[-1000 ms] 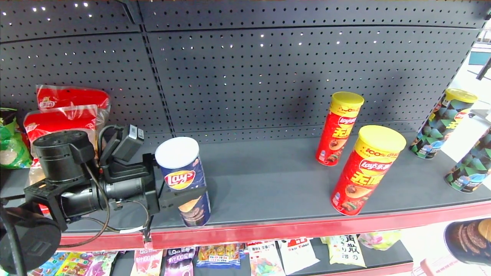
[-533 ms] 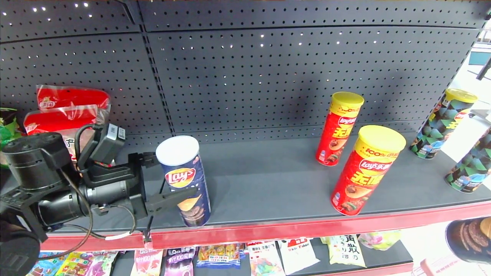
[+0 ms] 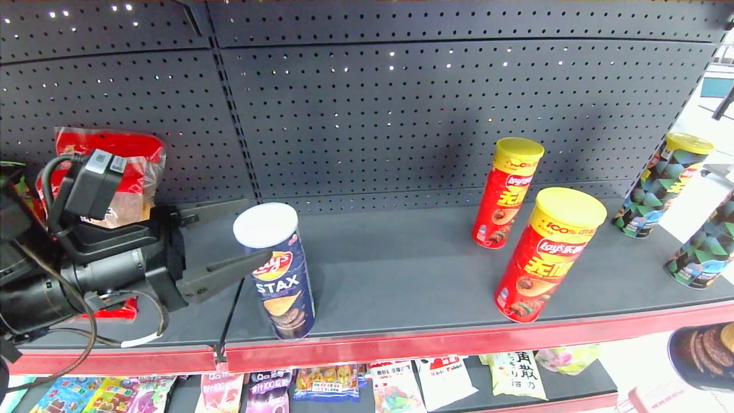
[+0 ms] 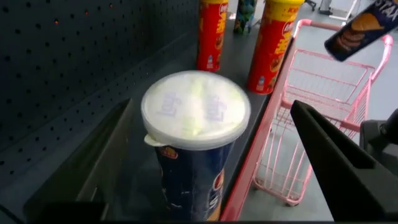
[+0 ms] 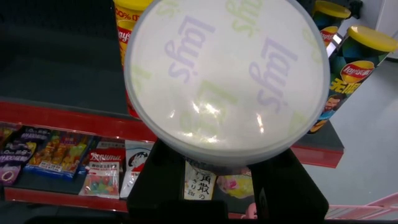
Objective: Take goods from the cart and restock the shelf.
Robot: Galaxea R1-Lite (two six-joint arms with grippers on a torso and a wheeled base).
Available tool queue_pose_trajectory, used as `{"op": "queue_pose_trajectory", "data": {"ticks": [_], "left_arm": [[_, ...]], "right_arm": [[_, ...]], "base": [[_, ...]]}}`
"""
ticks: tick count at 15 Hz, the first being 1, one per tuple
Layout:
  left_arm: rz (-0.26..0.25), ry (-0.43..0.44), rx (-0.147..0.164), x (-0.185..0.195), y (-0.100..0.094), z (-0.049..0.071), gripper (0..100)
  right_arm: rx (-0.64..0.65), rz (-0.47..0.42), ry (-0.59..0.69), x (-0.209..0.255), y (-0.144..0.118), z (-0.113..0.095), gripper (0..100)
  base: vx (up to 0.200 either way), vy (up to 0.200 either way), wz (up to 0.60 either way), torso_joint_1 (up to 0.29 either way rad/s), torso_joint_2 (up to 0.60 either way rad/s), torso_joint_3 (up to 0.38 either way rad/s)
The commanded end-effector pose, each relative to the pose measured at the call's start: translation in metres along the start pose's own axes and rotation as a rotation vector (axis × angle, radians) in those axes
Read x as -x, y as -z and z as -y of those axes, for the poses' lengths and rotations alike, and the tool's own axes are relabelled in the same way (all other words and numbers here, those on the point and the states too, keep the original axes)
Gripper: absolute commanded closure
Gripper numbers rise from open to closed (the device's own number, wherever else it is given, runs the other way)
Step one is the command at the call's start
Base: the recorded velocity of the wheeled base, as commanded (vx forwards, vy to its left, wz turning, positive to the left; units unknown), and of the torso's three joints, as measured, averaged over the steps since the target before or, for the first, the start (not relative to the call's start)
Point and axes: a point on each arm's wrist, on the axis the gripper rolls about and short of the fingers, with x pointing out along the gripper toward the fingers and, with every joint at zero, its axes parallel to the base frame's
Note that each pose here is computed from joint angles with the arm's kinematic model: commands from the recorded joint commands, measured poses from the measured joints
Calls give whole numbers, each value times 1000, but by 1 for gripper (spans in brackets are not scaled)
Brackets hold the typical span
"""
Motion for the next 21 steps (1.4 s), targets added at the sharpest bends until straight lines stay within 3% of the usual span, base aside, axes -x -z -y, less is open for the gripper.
{"op": "queue_pose_trajectory", "data": {"ticks": [1,3,4,5,6,8,11,12,14,17,19,20,21], "left_arm": [[36,-26,-27,2,-13,1,0],[64,-155,-47,-2,-22,-7,0],[89,-304,-60,-6,-27,-16,0],[92,-326,-62,-6,-28,-16,0],[119,-497,-73,0,-36,-13,0],[98,-634,-50,9,-38,-7,0],[-28,-739,-27,40,-45,26,0],[-121,-746,14,64,-46,54,0],[-200,-744,53,91,-41,85,0],[-217,-805,42,121,-23,118,0],[-219,-817,42,132,-12,131,0],[-226,-819,32,142,1,142,0],[-233,-816,3,147,8,148,0]], "right_arm": [[1,4,0,0,-2,0,100],[1,4,0,0,-2,0,100],[2,2,-2,-1,-3,1,100],[2,2,-2,-1,-4,1,100],[3,6,-2,-1,-7,1,100],[3,2,-6,-4,-12,2,100],[4,1,-16,-11,-29,4,100],[5,-6,-16,-15,-34,4,100],[8,-18,-7,-18,-37,4,100],[64,-35,-7,-17,-28,3,100],[85,-44,-17,-20,-28,2,100],[62,-61,-16,-22,-27,2,100],[48,-74,-16,-23,-24,1,100]], "base": [[0,0,0,0,0,0],[0,0,0,0,0,0],[0,0,0,0,0,0],[0,0,0,0,0,0],[0,0,0,0,0,0],[0,0,0,0,0,0],[0,0,0,0,0,0],[0,0,0,0,0,0],[0,0,0,0,0,0],[0,0,0,0,0,0],[0,0,0,0,0,0],[0,0,0,0,0,0],[0,0,0,0,0,0]]}}
